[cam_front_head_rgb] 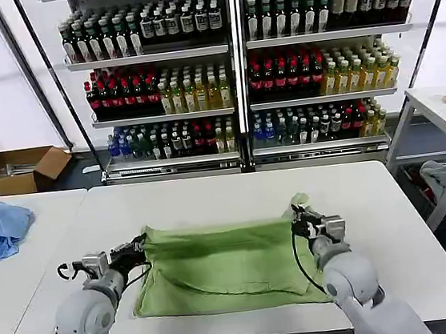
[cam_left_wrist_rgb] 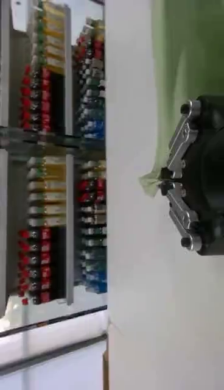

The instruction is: Fold and organize the clothes.

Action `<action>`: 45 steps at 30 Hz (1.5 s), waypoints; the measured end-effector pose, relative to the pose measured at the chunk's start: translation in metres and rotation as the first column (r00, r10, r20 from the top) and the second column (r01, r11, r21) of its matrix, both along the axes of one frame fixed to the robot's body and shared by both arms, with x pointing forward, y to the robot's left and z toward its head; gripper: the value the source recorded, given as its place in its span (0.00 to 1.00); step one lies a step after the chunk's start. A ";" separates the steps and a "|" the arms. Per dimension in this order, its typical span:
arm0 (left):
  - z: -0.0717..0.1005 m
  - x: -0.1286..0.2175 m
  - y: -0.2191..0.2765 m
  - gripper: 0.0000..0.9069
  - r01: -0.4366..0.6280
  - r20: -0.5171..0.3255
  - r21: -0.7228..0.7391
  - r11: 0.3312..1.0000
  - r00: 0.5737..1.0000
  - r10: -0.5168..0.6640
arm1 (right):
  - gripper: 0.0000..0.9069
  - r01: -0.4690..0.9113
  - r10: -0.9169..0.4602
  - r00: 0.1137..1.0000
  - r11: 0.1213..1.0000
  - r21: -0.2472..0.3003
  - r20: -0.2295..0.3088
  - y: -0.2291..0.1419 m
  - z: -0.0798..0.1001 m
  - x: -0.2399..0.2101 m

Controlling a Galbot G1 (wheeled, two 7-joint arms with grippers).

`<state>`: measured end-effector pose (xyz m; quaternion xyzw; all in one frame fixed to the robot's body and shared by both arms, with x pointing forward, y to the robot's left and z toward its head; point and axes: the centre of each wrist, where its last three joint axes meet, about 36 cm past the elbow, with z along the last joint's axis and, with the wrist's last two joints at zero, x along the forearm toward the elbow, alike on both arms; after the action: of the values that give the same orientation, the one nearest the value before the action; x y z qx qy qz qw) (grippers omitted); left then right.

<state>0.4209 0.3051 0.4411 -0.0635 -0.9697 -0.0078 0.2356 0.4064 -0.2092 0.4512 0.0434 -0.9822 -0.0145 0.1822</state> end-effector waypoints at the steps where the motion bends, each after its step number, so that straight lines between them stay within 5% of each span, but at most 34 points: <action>1: -0.002 -0.003 0.000 0.02 0.002 -0.007 0.005 1.000 1.000 -0.002 | 0.00 0.003 -0.003 1.000 1.000 -0.002 -0.005 0.000 -0.002 -0.005; 3: -0.005 -0.008 0.000 0.02 0.009 -0.017 0.013 1.000 1.000 -0.008 | 0.00 0.007 -0.007 1.000 1.000 -0.005 -0.014 0.000 -0.005 -0.014; 5: -0.007 -0.013 0.000 0.39 0.016 -0.027 0.018 1.000 1.000 -0.016 | 0.00 0.009 -0.009 1.000 1.000 -0.010 -0.022 0.002 -0.009 -0.020; 6: -0.009 -0.015 0.000 0.66 0.019 -0.033 0.021 1.000 0.999 -0.018 | 0.23 0.010 -0.010 1.000 1.000 -0.013 -0.026 0.002 -0.010 -0.022; 7: -0.010 -0.017 0.000 1.00 0.023 -0.039 0.024 0.999 0.999 -0.022 | 1.00 0.013 -0.014 0.999 1.000 -0.016 -0.030 0.003 -0.012 -0.024; 19: -0.013 -0.035 0.010 1.00 0.028 -0.042 0.080 0.996 0.999 -0.025 | 1.00 0.055 -0.056 0.998 0.997 -0.054 -0.023 0.010 -0.030 -0.046; 37: -0.003 -0.072 0.006 1.00 -0.062 0.109 0.079 0.995 0.993 0.054 | 1.00 0.081 -0.067 0.991 0.990 -0.116 0.117 0.016 -0.025 -0.077; 45: -0.018 -0.085 -0.011 1.00 -0.093 0.153 0.086 0.992 0.985 0.079 | 1.00 0.091 -0.068 0.986 0.984 -0.155 0.150 0.008 -0.023 -0.083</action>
<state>0.3360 0.2941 0.4235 -0.0099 -0.9851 -0.0474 0.1652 0.3233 -0.2012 0.4283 -0.0099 -0.9917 0.0609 0.1128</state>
